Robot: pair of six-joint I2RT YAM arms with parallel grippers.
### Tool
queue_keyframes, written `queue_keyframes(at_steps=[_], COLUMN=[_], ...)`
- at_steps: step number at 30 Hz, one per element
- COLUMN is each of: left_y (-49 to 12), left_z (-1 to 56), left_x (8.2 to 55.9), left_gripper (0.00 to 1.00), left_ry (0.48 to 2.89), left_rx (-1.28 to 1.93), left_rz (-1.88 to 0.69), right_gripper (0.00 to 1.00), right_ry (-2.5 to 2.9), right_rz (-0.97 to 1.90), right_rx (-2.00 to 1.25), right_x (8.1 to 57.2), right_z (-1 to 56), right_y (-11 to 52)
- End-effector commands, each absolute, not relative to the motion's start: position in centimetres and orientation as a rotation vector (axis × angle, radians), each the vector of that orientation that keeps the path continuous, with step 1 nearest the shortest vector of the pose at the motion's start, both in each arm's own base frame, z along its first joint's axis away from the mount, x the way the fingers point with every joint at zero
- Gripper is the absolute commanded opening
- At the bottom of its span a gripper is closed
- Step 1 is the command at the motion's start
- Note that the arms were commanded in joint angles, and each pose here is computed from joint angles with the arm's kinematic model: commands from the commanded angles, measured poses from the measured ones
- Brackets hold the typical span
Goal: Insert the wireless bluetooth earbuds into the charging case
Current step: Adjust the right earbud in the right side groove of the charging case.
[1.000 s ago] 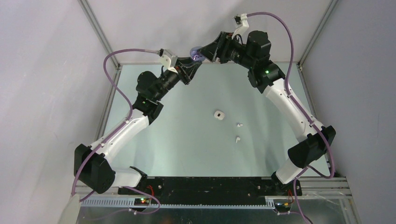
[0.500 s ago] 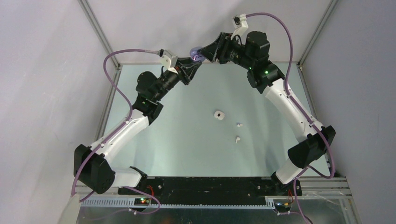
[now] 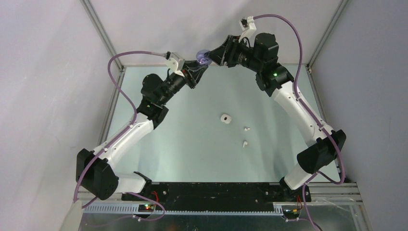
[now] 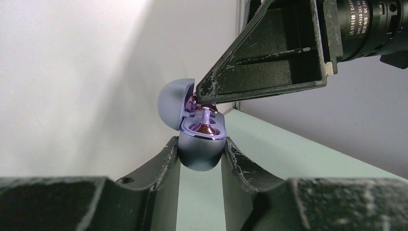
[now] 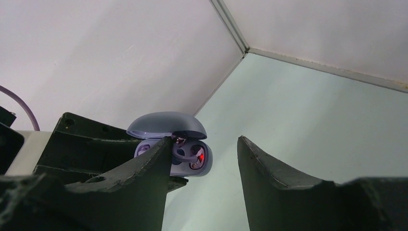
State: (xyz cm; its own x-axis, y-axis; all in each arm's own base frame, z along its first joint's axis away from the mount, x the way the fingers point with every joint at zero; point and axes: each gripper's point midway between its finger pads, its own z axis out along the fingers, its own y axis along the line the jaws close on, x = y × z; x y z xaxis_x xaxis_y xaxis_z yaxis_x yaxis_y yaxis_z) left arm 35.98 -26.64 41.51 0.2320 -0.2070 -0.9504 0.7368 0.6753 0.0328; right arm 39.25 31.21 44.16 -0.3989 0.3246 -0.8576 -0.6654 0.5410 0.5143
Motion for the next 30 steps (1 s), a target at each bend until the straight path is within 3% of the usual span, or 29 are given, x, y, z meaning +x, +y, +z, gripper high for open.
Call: queue_keyframes(at_steps=[1,4,9,11,13,15,19,30], left_y=[-25.8,-26.0,-26.2,-26.2,-26.4,-26.3,-25.8,-25.3], left_z=[44.4,44.1,42.5,41.6,40.4,39.3,36.8,36.1], left_x=[35.0,34.9,34.4,33.8,33.1,32.3,31.2,30.2], left_gripper=[0.0,0.0,0.0,0.0,0.0,0.0,0.0,0.0], left_ry=[1.07,1.076,1.087,1.09,1.088,1.077,1.108,1.104], left_rx=[0.529,0.547,0.661,0.73,0.823,0.919,1.059,1.123], left_rz=[-0.658,-0.661,-0.702,-0.736,-0.772,-0.785,-0.795,-0.767], right_gripper=[0.58,0.7,0.71,0.62,0.38,0.29,0.22,0.16], right_ry=[1.596,1.496,1.345,1.322,1.271,1.215,1.13,1.008], right_rz=[1.08,1.156,1.174,1.173,1.139,1.086,0.936,0.599], right_rx=[-0.346,-0.503,-0.758,-0.849,-0.99,-1.114,-1.267,-1.519], right_x=[38.2,36.4,34.3,33.6,32.6,31.5,30.0,27.9], right_z=[45.9,47.4,49.8,49.3,48.2,47.2,45.4,41.1], right_y=[29.8,29.9,27.3,26.5,26.1,26.0,26.4,29.6])
